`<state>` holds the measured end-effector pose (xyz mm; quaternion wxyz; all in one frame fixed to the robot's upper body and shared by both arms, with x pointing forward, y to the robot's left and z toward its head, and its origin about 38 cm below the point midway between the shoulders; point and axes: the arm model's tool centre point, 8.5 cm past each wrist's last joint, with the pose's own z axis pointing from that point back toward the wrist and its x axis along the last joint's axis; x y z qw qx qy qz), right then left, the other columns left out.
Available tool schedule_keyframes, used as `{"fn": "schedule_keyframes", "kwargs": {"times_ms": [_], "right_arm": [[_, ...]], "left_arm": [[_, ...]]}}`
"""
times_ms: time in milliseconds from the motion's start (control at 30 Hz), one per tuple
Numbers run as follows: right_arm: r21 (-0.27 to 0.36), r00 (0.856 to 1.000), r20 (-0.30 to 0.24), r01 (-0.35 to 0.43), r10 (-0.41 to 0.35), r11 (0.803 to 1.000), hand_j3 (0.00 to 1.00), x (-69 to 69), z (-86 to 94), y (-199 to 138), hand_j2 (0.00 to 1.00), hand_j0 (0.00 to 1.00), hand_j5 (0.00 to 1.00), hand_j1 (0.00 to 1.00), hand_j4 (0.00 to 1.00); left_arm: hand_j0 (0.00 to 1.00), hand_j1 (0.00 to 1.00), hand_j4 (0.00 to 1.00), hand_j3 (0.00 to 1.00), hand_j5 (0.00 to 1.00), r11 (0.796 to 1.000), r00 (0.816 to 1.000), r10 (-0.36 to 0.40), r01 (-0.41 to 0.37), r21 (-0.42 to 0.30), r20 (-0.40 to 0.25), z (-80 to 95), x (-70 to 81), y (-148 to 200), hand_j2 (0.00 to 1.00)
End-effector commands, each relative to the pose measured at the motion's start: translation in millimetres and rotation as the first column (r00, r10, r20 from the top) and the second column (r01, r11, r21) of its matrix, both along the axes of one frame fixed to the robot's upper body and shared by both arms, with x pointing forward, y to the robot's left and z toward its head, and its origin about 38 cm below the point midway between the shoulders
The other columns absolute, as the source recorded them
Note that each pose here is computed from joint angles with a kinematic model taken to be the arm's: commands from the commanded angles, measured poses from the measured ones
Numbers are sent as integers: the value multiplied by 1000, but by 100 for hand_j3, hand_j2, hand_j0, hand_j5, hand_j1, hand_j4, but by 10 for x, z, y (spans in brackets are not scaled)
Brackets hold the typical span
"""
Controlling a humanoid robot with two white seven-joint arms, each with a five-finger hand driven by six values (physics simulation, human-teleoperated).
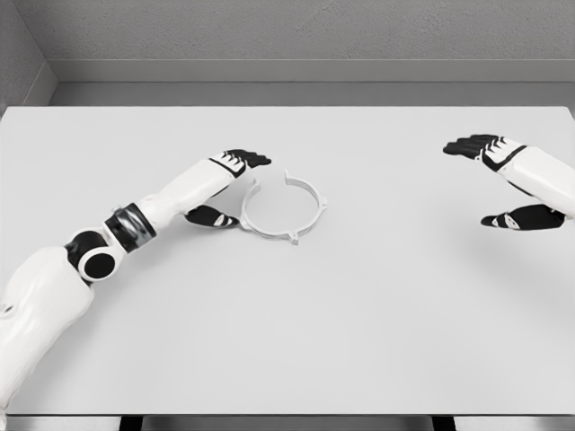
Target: Assemble PVC drainage pipe clamps
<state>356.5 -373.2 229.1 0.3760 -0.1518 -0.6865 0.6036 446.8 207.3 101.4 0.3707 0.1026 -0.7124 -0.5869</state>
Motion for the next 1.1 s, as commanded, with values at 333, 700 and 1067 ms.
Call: {"fn": "schedule_keyframes", "kwargs": {"times_ms": [333, 700, 1067], "right_arm": [[7, 1000, -2, 1, -1, 1000, 100, -2, 3, -5, 100, 100, 100, 100, 100], [8, 1000, -4, 4, -4, 1000, 100, 0, -3, -12, 100, 100, 100, 100, 100], [7, 1000, -2, 1, -1, 1000, 100, -2, 3, -5, 100, 100, 100, 100, 100]], "left_arm": [[100, 100, 100, 100, 100, 999, 1000, -17, 17, -42, -3, 1, -5, -186, 100], [100, 100, 100, 100, 100, 998, 1000, -24, 24, -56, -5, -5, -13, -256, 100], [100, 100, 100, 100, 100, 997, 1000, -30, 30, -73, -4, 6, -9, -332, 100]]}}
